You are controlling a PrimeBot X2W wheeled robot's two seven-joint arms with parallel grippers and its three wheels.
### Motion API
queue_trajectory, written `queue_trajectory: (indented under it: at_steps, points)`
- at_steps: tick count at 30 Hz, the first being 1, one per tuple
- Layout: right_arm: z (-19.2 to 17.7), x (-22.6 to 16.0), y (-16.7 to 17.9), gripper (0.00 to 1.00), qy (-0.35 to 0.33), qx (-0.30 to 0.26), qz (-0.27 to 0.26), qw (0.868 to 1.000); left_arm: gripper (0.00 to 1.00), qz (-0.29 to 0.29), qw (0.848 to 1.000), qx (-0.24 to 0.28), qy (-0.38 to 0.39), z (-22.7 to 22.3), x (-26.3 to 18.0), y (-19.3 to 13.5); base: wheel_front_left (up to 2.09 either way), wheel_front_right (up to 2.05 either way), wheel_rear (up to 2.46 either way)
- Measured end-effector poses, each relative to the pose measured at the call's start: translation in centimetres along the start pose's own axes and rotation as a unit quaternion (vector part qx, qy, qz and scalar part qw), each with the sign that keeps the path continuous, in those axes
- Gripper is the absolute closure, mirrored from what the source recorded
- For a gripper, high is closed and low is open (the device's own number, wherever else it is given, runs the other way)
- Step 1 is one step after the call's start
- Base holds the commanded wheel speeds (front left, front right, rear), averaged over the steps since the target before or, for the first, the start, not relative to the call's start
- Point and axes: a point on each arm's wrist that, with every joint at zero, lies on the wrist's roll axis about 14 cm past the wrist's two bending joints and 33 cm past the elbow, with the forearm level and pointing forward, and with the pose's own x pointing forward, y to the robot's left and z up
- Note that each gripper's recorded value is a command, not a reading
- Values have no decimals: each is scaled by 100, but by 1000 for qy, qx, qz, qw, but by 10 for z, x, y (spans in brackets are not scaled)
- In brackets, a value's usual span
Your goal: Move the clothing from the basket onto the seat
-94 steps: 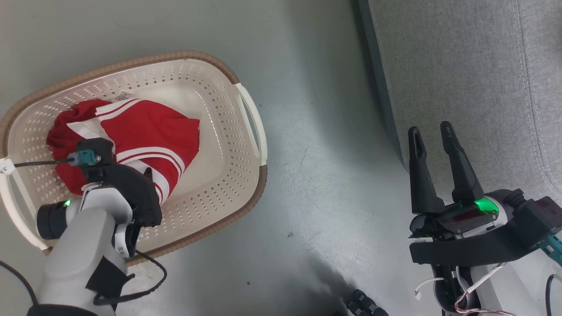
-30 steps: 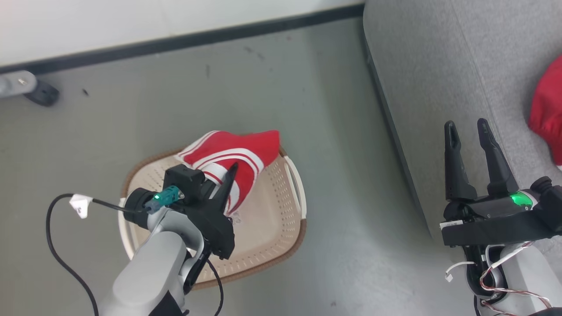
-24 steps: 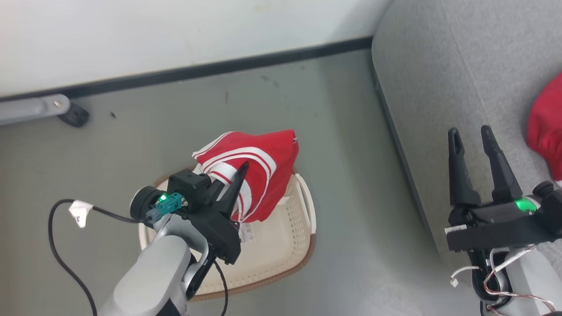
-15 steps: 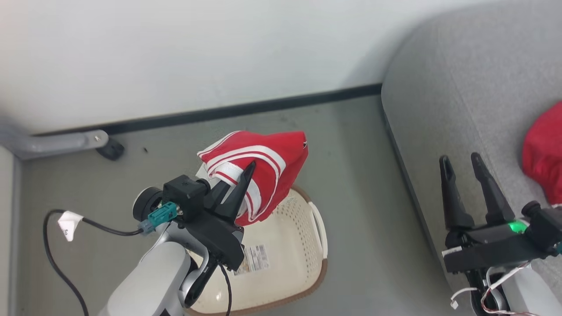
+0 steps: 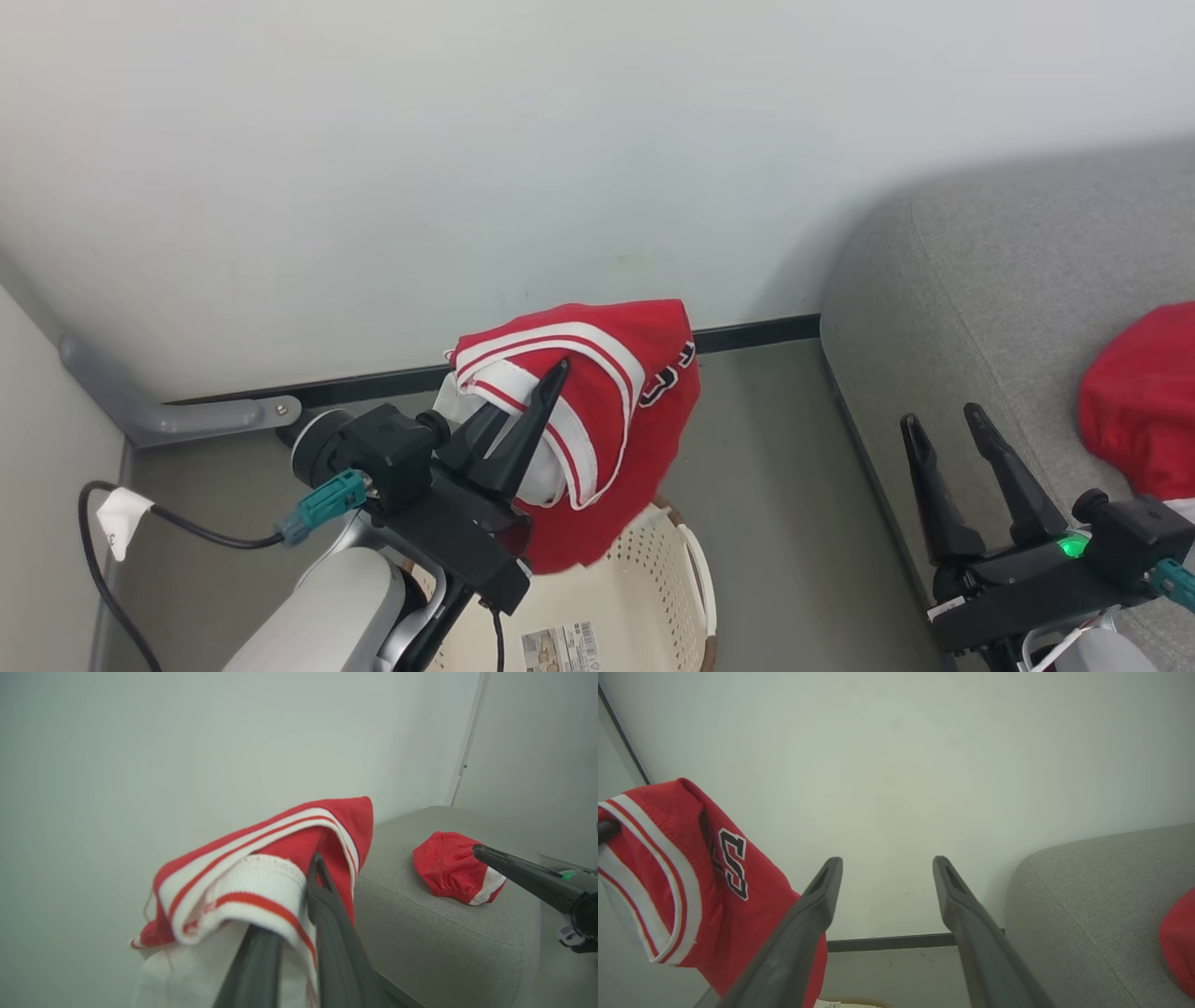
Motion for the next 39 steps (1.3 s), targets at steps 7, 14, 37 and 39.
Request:
queue_trajectory:
  at_steps: [7,14,37,39]
  points:
    - [-5,-3,24,0,24,-21,50,998,100,-18,1000,14,-17,24,-6,-19,0,0,0]
    - [1,15,46,0,33,-57,108,992,100,-38,999,17,-10,29,-13,-37,0,0,0]
    - [-42,16,151,0,125,-119,343,923,100,-31,999,26,25,28,-36,-45,0,0,0]
    - [-44,15,159,0,130,-124,361,915,100,-31,999,28,26,29,-38,-44,0,0,0]
